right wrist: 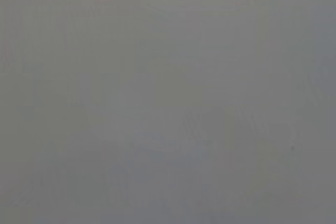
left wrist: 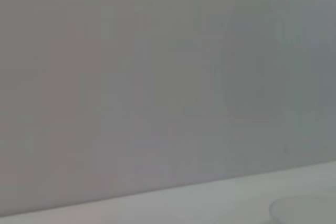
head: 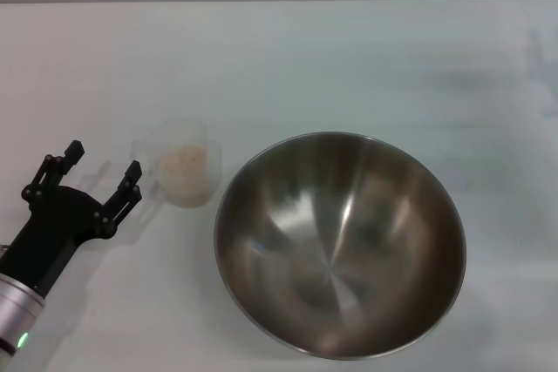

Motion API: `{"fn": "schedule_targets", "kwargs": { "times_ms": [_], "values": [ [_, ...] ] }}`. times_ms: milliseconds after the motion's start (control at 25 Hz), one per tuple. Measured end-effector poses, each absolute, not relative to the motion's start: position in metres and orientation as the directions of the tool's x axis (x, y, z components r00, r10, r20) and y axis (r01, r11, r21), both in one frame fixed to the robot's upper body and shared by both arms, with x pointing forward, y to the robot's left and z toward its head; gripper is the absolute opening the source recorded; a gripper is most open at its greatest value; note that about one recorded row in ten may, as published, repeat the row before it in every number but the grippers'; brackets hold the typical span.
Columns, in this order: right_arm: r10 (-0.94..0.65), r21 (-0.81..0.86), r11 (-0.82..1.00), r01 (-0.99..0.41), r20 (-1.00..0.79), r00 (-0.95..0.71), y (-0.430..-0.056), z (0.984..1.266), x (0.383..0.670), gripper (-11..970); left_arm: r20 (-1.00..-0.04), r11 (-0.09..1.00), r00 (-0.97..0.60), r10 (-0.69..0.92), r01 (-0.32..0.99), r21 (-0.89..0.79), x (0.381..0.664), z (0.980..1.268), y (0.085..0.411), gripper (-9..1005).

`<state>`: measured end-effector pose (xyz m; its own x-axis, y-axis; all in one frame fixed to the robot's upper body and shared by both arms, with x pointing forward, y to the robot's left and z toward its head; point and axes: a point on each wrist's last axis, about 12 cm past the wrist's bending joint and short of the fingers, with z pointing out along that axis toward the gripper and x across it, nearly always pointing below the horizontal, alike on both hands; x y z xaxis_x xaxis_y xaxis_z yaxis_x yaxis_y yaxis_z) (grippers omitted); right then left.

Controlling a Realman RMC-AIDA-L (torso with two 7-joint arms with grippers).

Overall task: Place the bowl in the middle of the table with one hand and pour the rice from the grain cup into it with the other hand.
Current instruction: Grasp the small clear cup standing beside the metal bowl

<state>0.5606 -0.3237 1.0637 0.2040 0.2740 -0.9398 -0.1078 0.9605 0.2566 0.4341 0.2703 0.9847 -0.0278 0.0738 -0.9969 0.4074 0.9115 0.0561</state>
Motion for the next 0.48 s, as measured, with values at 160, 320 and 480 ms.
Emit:
{"fn": "schedule_targets", "kwargs": {
  "times_ms": [160, 320, 480],
  "values": [
    [0.274, 0.256, 0.961, -0.108, -0.940, 0.204, -0.324, 1.064, 0.560, 444, -0.995, 0.910, -0.045, 0.089, 0.411, 0.062, 0.439, 0.983, 0.270, 806],
    [0.273, 0.255, 0.961, -0.108, -0.940, 0.205, -0.324, 1.063, 0.559, 444, -0.993, 0.908, -0.052, 0.102, 0.413, 0.072, 0.443, 0.983, 0.269, 791],
    [0.272, 0.255, 0.961, -0.105, -0.941, 0.201, -0.325, 1.062, 0.559, 444, -0.993, 0.908, -0.053, 0.105, 0.411, 0.074, 0.447, 0.983, 0.269, 775]
  ]
}}
